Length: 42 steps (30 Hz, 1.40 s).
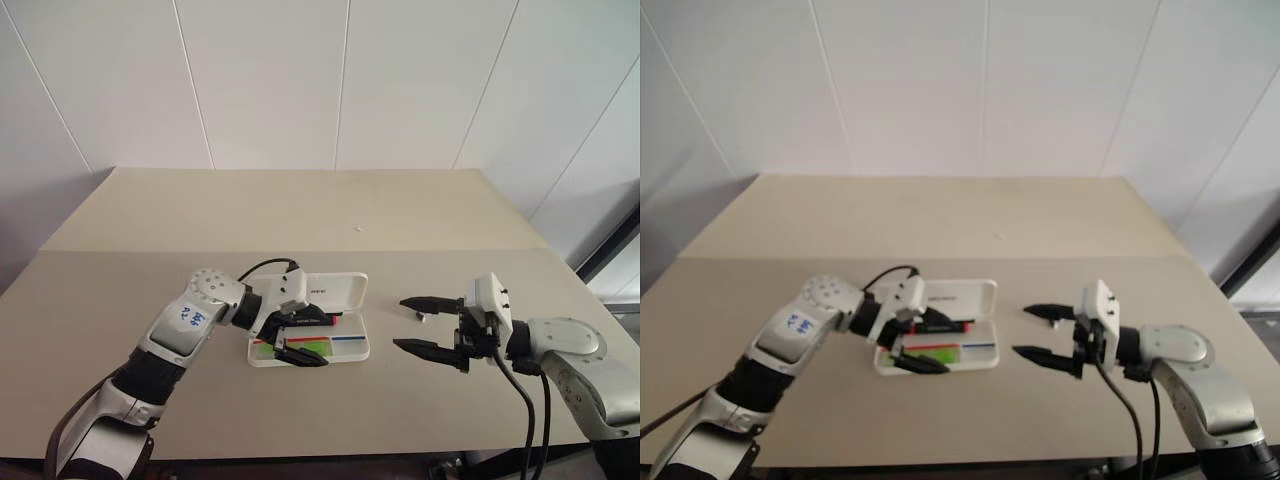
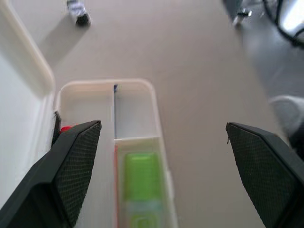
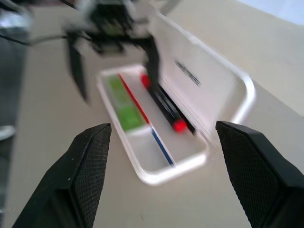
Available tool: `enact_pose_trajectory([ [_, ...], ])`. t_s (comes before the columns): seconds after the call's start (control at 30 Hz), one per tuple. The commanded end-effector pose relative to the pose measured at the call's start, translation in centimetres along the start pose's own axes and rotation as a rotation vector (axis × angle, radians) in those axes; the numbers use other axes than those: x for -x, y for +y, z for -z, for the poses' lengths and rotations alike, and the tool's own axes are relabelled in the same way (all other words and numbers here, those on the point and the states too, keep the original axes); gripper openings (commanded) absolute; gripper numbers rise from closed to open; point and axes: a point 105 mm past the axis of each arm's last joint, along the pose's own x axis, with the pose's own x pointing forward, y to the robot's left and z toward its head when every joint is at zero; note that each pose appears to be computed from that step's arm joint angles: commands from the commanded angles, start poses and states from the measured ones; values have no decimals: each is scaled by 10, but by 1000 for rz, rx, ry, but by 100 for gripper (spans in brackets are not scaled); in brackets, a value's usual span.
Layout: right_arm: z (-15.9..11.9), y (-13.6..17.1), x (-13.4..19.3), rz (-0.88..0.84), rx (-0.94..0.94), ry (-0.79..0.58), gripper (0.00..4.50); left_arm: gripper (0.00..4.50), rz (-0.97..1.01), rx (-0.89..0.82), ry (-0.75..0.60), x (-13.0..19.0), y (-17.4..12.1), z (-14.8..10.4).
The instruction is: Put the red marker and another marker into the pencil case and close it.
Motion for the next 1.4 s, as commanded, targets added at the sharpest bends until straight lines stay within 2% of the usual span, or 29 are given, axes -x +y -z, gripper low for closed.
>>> enact_pose_trajectory([
  [0.03, 4, -16, 0, 142, 54, 20, 450, 448, -8, -30, -60, 13, -10, -9],
  [0.23, 35, -48, -7, 436, 68, 119, 450, 448, -35, -102, -238, 32, -22, -23],
  [0.37, 43, -57, -12, 571, 36, 112, 450, 448, -37, -130, -344, 45, -29, -29],
  [0.6, 45, -63, -21, 772, -11, 70, 450, 448, -36, -127, -380, 60, -36, -22],
  [0.73, 57, -71, -15, 890, 17, 128, 450, 448, -55, -140, -379, 64, -33, -22],
  [0.83, 66, -75, -9, 936, 34, 176, 450, 448, -55, -153, -381, 66, -32, -22],
  [1.03, 79, -73, 2, 1003, -62, 202, 450, 448, -46, -171, -441, 75, -33, -27],
  [1.4, 88, -53, -6, 913, -184, 206, 450, 448, -48, -173, -439, 82, -33, -23],
])
